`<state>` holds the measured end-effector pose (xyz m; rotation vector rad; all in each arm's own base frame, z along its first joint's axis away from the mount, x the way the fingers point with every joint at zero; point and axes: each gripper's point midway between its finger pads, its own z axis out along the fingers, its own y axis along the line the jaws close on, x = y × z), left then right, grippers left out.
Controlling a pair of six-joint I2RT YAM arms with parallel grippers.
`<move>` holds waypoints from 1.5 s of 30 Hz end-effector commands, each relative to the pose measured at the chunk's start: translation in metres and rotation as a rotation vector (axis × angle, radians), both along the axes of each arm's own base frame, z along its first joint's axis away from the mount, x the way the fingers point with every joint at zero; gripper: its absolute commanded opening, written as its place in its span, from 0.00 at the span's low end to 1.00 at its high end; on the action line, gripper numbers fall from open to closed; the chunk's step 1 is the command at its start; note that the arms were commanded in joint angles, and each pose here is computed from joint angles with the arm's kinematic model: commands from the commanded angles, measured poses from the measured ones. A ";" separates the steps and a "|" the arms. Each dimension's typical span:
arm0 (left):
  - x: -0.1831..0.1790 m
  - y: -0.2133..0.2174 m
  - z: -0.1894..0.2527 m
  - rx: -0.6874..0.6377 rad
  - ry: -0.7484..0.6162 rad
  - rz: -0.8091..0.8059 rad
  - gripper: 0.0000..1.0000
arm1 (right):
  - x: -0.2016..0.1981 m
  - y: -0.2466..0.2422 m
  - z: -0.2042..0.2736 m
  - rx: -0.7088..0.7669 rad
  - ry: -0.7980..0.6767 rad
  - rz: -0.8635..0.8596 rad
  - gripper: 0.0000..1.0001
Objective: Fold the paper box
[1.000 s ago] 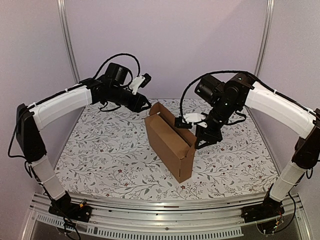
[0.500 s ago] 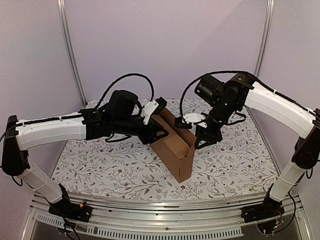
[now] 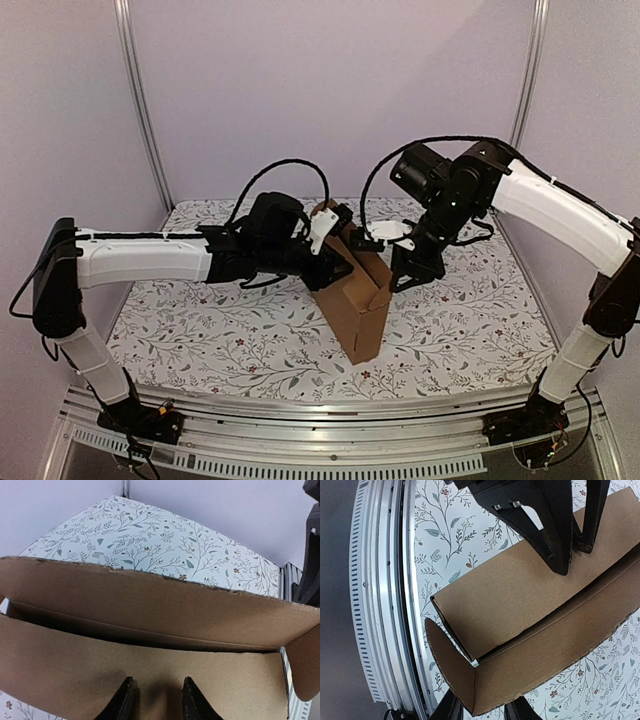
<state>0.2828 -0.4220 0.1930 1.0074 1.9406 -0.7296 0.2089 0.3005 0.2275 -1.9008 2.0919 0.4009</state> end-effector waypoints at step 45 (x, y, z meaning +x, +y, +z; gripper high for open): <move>-0.007 0.003 -0.020 0.016 0.034 -0.005 0.32 | -0.005 0.010 -0.006 -0.110 -0.063 0.093 0.28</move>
